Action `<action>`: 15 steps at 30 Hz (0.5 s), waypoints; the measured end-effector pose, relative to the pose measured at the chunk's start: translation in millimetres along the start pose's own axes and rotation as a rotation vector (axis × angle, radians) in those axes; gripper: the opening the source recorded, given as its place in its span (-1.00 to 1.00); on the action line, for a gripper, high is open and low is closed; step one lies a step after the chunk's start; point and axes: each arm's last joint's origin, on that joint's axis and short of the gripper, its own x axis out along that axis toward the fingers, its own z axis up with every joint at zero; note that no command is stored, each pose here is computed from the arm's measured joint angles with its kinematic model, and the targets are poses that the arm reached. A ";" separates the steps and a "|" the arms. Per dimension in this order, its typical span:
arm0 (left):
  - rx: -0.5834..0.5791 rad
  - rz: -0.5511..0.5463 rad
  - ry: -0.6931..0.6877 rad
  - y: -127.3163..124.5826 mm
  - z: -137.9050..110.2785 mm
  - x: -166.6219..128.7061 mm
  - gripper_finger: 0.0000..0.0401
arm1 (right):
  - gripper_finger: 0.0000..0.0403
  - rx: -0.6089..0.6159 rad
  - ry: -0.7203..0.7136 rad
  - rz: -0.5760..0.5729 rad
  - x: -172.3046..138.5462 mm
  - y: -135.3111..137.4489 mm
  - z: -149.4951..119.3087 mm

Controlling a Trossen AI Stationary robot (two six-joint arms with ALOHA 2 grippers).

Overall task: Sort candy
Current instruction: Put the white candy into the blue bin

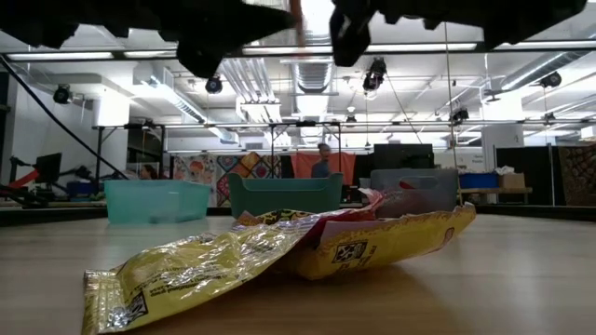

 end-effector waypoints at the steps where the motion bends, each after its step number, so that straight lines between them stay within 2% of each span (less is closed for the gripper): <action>1: 0.003 0.006 0.007 0.8 -2.4 1.3 -0.08 | -0.96 0.000 -0.003 0.012 3.0 -0.5 1.1; 6: 0.041 0.008 0.008 0.7 -3.9 3.4 -0.20 | -0.96 -0.007 -0.018 0.021 9.1 -1.3 9.0; 15: 0.040 0.006 -0.008 2.1 -0.7 3.5 -0.77 | -0.96 -0.012 -0.002 -0.055 11.7 -12.6 9.3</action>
